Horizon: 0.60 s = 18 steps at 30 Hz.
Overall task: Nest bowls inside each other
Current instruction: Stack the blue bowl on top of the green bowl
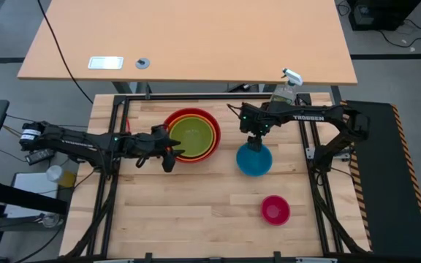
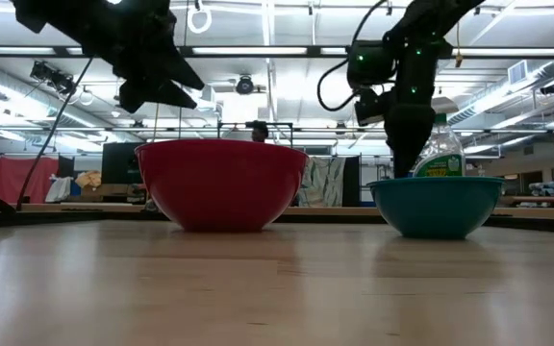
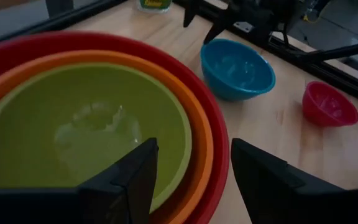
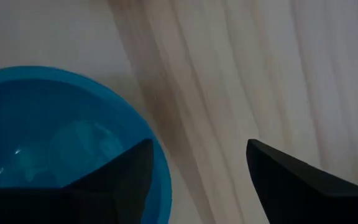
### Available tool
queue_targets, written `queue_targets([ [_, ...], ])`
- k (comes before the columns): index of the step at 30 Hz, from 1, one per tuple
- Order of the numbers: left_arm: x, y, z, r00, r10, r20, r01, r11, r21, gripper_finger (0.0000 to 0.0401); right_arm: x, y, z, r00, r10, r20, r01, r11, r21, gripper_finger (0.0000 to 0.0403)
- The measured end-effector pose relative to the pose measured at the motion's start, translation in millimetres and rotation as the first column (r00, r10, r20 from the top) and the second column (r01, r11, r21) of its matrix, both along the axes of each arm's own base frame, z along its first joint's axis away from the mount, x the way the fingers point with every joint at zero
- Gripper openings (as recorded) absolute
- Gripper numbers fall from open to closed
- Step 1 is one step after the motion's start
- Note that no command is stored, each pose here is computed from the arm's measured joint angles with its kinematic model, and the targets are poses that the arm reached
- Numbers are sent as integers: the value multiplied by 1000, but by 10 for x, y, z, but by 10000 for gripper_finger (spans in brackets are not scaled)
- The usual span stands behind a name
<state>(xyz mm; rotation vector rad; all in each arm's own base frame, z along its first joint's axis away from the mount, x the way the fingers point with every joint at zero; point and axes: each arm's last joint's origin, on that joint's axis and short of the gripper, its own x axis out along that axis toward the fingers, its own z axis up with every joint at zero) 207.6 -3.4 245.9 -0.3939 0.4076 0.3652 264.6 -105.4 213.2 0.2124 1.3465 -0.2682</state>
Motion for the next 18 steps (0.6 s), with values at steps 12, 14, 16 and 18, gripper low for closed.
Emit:
queue_targets([
  [12,-5,10,-9,1000,8,2,-8,1000,-3,207,-116,46,-249,1000,22,-16,-21,994,105,218],
  [14,-5,14,-9,1000,8,0,-8,1000,2,207,-137,60,-302,1000,12,-21,-10,994,109,212],
  [16,-5,14,-9,1000,8,0,-8,1000,2,207,-158,68,-350,1000,-6,-27,9,994,113,203],
  [18,-5,14,-9,1000,8,0,-8,1000,3,207,-171,73,-379,999,-23,-31,26,993,115,193],
])
